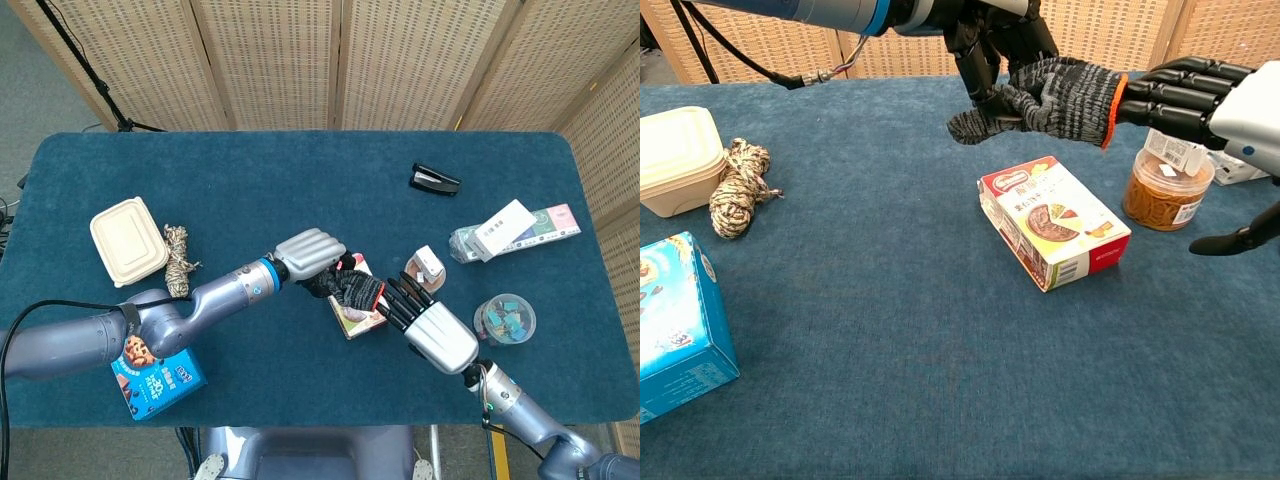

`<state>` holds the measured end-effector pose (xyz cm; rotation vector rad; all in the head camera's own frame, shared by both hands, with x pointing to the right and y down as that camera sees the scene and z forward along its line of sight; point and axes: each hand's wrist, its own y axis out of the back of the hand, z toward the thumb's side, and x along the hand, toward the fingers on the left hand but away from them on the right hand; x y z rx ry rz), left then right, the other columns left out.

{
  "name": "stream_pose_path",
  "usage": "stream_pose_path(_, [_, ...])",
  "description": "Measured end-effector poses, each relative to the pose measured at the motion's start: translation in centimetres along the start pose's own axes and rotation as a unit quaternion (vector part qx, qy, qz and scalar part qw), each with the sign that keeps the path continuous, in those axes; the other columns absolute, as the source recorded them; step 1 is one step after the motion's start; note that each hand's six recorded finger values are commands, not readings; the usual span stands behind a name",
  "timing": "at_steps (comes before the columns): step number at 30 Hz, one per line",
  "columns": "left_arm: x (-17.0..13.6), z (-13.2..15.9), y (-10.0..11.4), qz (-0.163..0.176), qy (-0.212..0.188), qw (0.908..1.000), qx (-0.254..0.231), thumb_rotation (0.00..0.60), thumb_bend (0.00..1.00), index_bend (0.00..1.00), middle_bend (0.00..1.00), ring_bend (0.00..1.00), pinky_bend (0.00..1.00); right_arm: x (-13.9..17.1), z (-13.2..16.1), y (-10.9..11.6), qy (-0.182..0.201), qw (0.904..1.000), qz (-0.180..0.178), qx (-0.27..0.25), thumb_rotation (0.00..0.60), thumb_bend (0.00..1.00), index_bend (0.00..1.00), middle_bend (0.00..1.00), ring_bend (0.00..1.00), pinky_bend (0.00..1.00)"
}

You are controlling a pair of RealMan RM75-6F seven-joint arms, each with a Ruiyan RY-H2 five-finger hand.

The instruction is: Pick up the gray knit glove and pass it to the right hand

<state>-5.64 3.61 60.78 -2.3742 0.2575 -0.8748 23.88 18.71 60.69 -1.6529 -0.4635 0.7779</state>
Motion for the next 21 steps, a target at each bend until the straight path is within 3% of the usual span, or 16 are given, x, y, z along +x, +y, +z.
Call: stream_pose_path(21, [0.4,0.5,0.1,0.011,-0.004,0.9998,-0.015,0.6,0.36,0.64,0.5,0.4,0.55,-0.4,0.9,0.2,0.011,0.9999,-0.012,-0.005,0.6,0.0,0.09,0.08,0.0,0.0])
